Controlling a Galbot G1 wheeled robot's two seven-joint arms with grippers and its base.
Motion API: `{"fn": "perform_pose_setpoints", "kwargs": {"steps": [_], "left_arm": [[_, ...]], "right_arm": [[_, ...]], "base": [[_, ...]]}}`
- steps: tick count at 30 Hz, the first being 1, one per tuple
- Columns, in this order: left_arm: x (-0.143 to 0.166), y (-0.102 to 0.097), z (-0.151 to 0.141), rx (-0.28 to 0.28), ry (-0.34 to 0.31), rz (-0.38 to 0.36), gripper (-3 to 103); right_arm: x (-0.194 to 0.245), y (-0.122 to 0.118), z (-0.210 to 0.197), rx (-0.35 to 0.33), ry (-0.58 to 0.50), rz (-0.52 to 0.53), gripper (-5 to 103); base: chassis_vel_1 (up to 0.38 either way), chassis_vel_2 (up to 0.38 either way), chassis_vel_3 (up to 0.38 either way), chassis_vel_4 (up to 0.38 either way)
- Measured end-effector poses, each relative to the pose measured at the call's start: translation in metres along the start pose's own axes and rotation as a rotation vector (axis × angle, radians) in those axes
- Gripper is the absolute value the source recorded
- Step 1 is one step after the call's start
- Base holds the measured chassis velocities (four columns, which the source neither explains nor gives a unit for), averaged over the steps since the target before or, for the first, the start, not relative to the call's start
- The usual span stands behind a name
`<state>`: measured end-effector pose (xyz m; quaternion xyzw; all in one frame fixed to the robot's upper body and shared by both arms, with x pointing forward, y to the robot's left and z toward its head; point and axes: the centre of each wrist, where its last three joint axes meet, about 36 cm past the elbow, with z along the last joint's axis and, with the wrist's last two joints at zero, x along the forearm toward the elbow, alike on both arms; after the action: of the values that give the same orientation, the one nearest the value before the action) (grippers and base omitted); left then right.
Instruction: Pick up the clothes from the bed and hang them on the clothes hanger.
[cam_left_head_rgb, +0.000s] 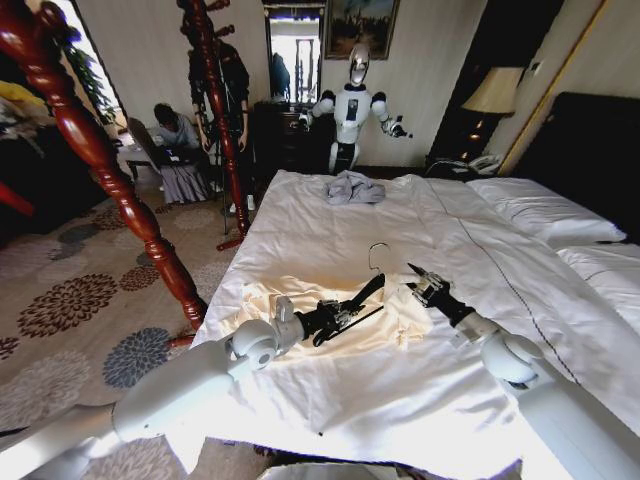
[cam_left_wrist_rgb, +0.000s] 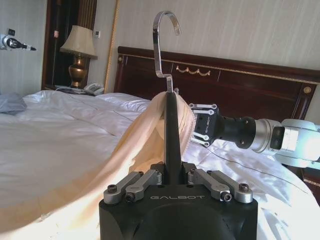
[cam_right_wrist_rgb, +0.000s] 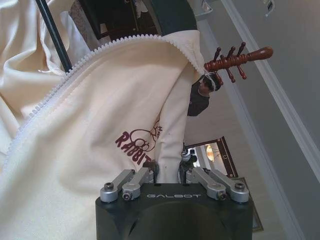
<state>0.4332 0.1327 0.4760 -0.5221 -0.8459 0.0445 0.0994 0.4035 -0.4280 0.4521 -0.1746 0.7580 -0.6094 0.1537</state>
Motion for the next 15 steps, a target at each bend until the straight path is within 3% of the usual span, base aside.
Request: {"fn": "perform_pose_setpoints", "kwargs": {"steps": [3, 10, 12, 14, 15], "left_arm": [[0.002, 0.003, 0.002, -0.013, 0.010, -0.005, 16], [0.008, 0.001, -0.001, -0.020, 0.013, -0.053, 14], [0.016, 0.003, -0.008, -0.038, 0.008, -0.086, 28], [0.019, 0.003, -0.010, -0.044, 0.007, -0.093, 28], [0.024, 0.004, -0.014, -0.053, 0.003, -0.109, 34]], "right_arm": [[0.001, 0.002, -0.001, -0.008, -0.001, 0.004, 19], [0.001, 0.009, -0.004, -0.018, -0.003, 0.014, 19], [0.000, 0.013, -0.005, -0.024, 0.000, 0.019, 18], [0.000, 0.013, -0.005, -0.026, 0.000, 0.020, 18], [-0.001, 0.014, -0.005, -0.028, 0.001, 0.026, 18]], "base": [[0.000, 0.000, 0.000, 0.000], [0.000, 0.000, 0.000, 0.000], [0.000, 0.000, 0.000, 0.000], [0.000, 0.000, 0.000, 0.000], [0.000, 0.000, 0.000, 0.000]]}}
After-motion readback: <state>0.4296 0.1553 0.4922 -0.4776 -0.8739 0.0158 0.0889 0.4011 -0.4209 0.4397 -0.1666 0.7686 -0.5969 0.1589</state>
